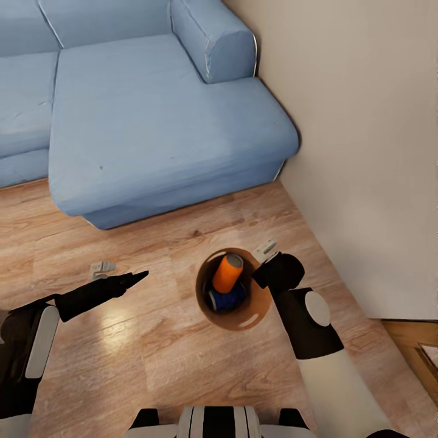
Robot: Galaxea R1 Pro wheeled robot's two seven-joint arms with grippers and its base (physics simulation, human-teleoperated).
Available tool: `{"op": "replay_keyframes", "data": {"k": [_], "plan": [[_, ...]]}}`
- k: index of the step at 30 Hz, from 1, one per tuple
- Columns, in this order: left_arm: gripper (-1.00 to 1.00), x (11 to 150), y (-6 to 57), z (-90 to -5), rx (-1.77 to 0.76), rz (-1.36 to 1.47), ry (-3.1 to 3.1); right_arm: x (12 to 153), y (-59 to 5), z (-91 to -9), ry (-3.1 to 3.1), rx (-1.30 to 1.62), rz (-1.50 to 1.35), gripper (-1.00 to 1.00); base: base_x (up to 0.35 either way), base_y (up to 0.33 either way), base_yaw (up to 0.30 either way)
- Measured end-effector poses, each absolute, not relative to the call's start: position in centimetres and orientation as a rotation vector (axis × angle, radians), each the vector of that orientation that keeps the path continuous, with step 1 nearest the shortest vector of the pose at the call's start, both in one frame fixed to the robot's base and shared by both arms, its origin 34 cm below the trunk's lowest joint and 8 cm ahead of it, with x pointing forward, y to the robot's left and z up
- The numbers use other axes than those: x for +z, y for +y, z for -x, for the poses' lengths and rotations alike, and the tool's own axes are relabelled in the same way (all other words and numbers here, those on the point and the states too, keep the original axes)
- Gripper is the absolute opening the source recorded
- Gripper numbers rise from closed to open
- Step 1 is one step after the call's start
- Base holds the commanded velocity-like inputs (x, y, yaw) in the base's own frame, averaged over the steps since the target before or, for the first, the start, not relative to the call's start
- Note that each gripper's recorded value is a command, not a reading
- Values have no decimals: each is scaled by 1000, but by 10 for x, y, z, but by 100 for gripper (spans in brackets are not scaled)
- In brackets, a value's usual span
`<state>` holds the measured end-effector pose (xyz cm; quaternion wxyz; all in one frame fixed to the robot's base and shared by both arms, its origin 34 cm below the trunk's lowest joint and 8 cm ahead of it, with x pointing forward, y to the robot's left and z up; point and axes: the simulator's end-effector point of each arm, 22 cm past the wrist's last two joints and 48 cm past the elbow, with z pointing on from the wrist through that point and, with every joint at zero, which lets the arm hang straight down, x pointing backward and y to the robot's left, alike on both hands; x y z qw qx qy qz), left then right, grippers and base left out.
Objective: Put the three can of soda from the living room inside the tash can in the kitchen.
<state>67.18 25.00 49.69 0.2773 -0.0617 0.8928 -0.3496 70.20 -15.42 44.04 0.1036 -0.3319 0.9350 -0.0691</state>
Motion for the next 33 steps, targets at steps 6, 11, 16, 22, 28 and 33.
{"op": "replay_keyframes", "data": {"k": [6,11,16,22,28,33], "plan": [[100,515,252,-679,-917,143,2370,463,-157,-709,2743,-207,952,-100,0,0,0],[100,530,254,-683,-894,123,2342,476,-163,-710,2752,-209,921,-100,0,0,0],[100,532,261,-670,-840,127,2349,486,-167,-704,2762,-208,913,-100,0,0,0],[100,537,273,-658,-740,118,2333,492,-171,-685,2794,-197,906,-100,0,0,0],[100,541,293,-646,-597,117,2311,498,-183,-670,2830,-207,882,-100,0,0,0],[100,546,311,-638,-475,127,2297,508,-184,-666,2841,-198,867,-100,0,0,0]]}}
